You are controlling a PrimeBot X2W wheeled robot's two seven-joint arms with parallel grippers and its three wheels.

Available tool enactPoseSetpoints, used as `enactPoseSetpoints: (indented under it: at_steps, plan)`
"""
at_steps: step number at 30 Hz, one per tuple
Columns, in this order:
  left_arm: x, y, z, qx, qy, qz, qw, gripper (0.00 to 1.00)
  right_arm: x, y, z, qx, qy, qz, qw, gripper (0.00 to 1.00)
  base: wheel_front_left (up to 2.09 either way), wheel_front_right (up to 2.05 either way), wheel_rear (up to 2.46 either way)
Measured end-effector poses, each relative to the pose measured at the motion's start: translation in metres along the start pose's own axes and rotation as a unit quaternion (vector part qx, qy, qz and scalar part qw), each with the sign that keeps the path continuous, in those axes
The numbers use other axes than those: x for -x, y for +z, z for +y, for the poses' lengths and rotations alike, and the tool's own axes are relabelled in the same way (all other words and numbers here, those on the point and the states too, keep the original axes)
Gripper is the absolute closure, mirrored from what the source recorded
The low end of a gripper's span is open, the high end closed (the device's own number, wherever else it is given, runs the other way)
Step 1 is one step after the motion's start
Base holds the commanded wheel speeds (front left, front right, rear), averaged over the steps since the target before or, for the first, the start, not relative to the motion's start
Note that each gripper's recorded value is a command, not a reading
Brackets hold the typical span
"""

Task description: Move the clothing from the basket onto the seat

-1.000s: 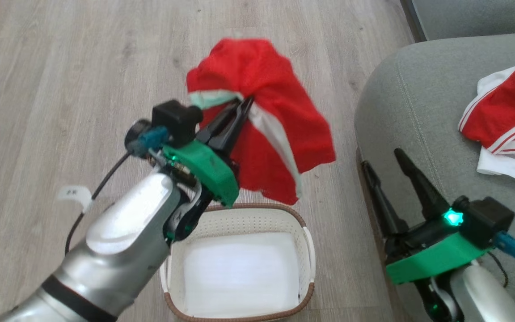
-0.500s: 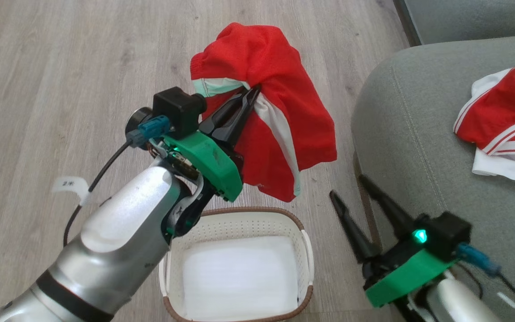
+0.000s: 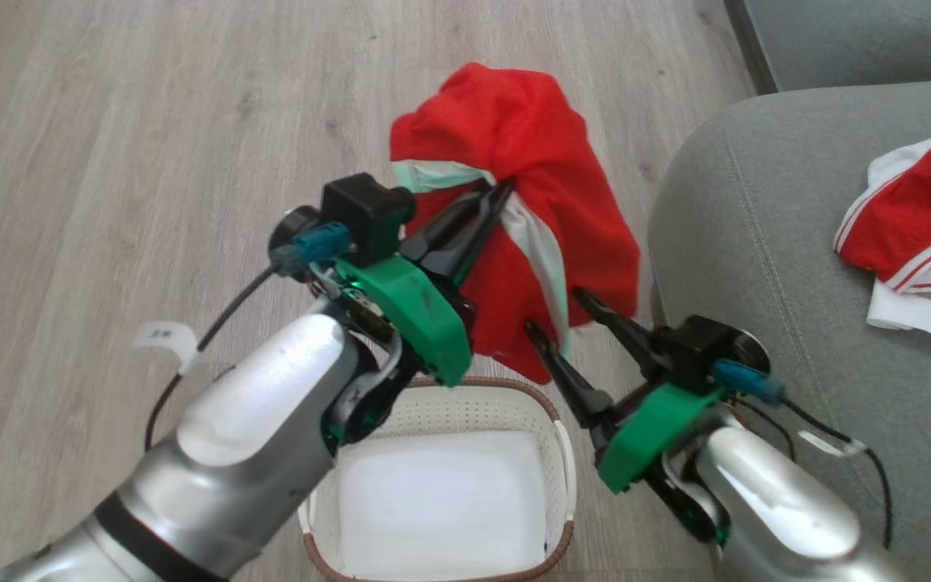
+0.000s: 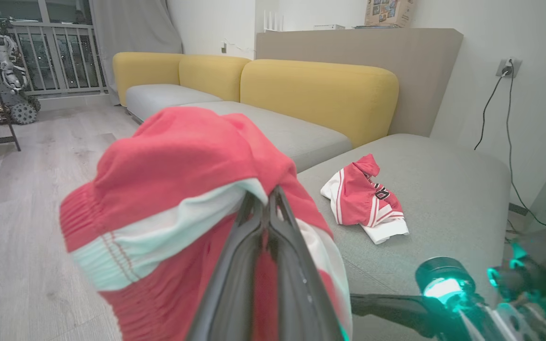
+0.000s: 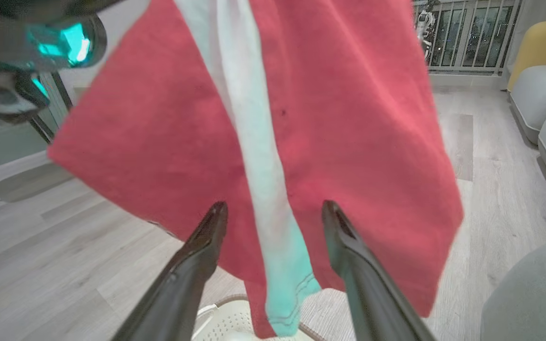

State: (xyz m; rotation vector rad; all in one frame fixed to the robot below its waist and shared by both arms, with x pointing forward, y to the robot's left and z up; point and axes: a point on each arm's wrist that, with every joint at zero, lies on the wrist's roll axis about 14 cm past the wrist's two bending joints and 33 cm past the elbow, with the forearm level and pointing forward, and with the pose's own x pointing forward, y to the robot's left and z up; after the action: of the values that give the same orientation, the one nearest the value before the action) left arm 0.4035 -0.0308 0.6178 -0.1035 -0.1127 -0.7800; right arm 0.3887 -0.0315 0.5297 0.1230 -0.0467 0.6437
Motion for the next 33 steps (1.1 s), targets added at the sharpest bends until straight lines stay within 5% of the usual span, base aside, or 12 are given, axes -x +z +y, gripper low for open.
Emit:
enactPoseSetpoints:
  at_steps: [15,16,17,18,33]
  plan:
    - [0.003,-0.009,-0.024,0.018,-0.028,0.012,0.999,1.00,-0.038,0.008,-0.007,0.020,-0.008,0.000,1.000,0.04,0.00,0.00,0.00]
    - [0.003,-0.009,-0.023,0.018,-0.026,0.013,0.999,1.00,-0.039,0.011,-0.008,0.020,-0.010,-0.005,1.000,0.36,0.00,0.00,0.00]
    - [0.003,-0.010,-0.022,0.019,-0.024,0.014,0.999,1.00,-0.040,0.013,-0.008,0.021,-0.010,-0.008,1.000,0.81,0.00,0.00,0.00]
    - [0.004,-0.011,-0.021,0.019,-0.023,0.015,0.999,1.00,-0.042,0.014,-0.007,0.021,-0.009,-0.011,1.000,1.00,0.00,0.00,0.00]
    - [0.010,-0.023,-0.002,0.030,0.008,0.023,0.999,1.00,-0.029,0.027,-0.019,0.008,-0.035,-0.040,0.999,1.00,0.00,0.00,0.00]
